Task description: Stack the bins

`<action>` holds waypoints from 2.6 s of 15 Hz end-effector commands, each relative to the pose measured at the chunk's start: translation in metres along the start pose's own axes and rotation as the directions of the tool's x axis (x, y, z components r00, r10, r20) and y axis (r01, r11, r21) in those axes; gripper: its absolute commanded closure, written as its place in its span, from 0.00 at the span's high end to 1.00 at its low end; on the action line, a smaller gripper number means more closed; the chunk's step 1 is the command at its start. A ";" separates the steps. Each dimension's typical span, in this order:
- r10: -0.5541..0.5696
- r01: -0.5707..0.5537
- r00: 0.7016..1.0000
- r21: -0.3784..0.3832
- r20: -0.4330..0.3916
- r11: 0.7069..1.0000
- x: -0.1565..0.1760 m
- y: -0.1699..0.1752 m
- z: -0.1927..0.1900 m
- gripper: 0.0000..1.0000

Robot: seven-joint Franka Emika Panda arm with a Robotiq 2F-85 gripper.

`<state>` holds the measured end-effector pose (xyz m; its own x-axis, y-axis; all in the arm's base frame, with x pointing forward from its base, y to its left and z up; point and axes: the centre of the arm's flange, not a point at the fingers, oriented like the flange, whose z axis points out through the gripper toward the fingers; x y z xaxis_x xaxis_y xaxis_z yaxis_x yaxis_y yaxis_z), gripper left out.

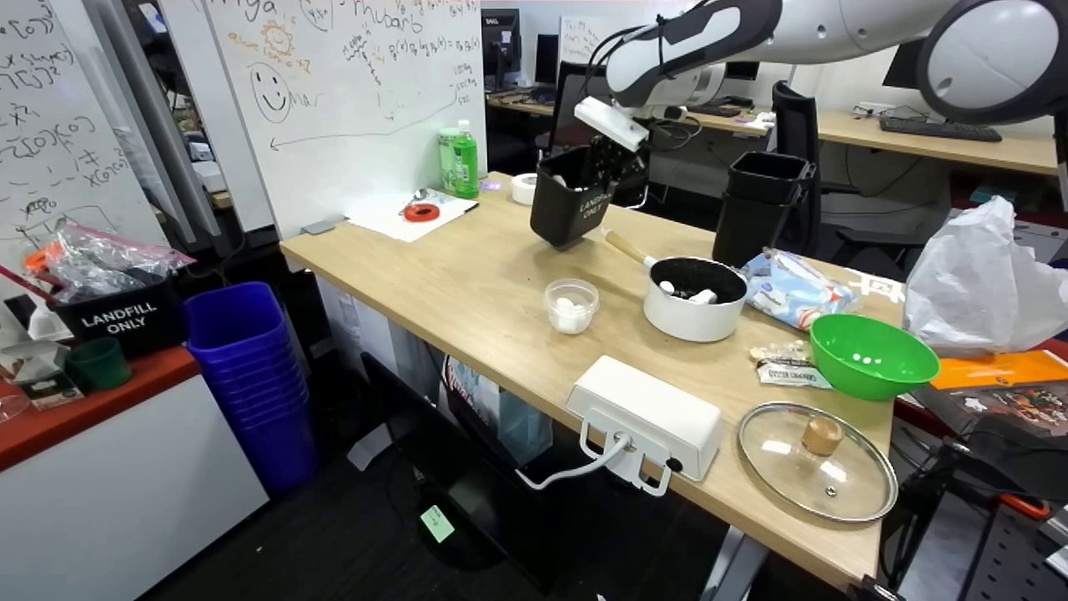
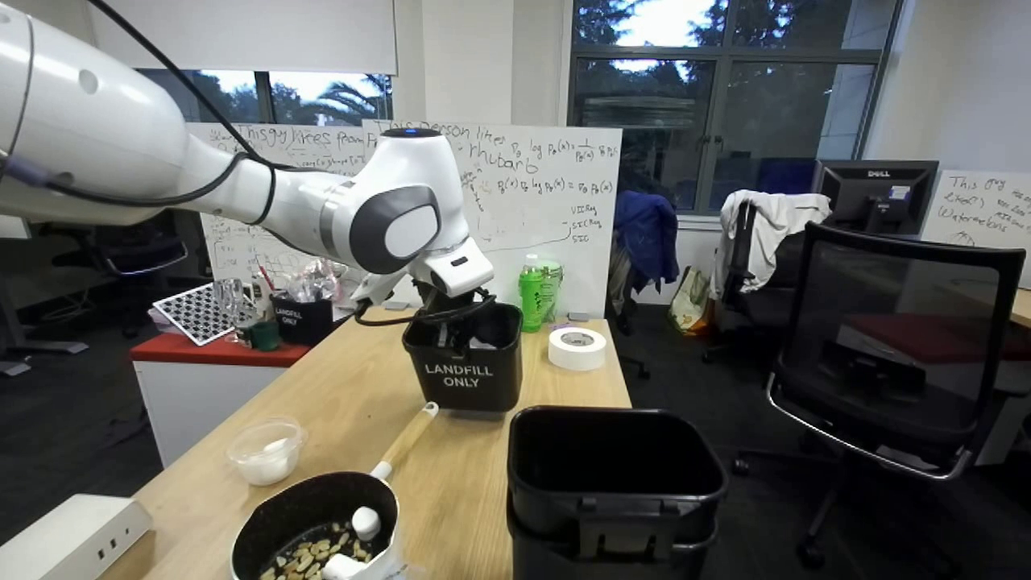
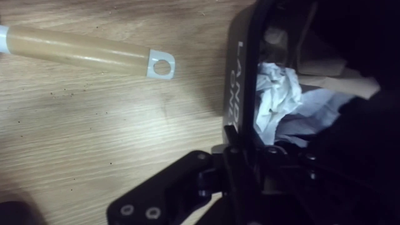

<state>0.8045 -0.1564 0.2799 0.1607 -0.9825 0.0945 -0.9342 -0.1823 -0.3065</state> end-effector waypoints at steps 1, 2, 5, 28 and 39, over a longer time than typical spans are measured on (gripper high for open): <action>-0.004 0.004 1.000 0.026 -0.001 1.000 -0.001 -0.006 -0.014 0.02; -0.008 0.008 1.000 0.027 0.006 1.000 -0.001 -0.006 -0.017 0.02; -0.023 0.023 1.000 0.028 0.005 0.999 -0.004 -0.007 -0.029 0.02; -0.549 0.545 0.827 -0.071 -0.119 0.836 -0.012 0.078 -0.217 0.02; -0.750 0.749 0.661 -0.063 -0.007 0.660 -0.006 0.108 -0.218 0.09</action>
<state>0.6327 -0.1619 0.4529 0.8049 -0.5123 0.2995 -0.5164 -0.8533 -0.0717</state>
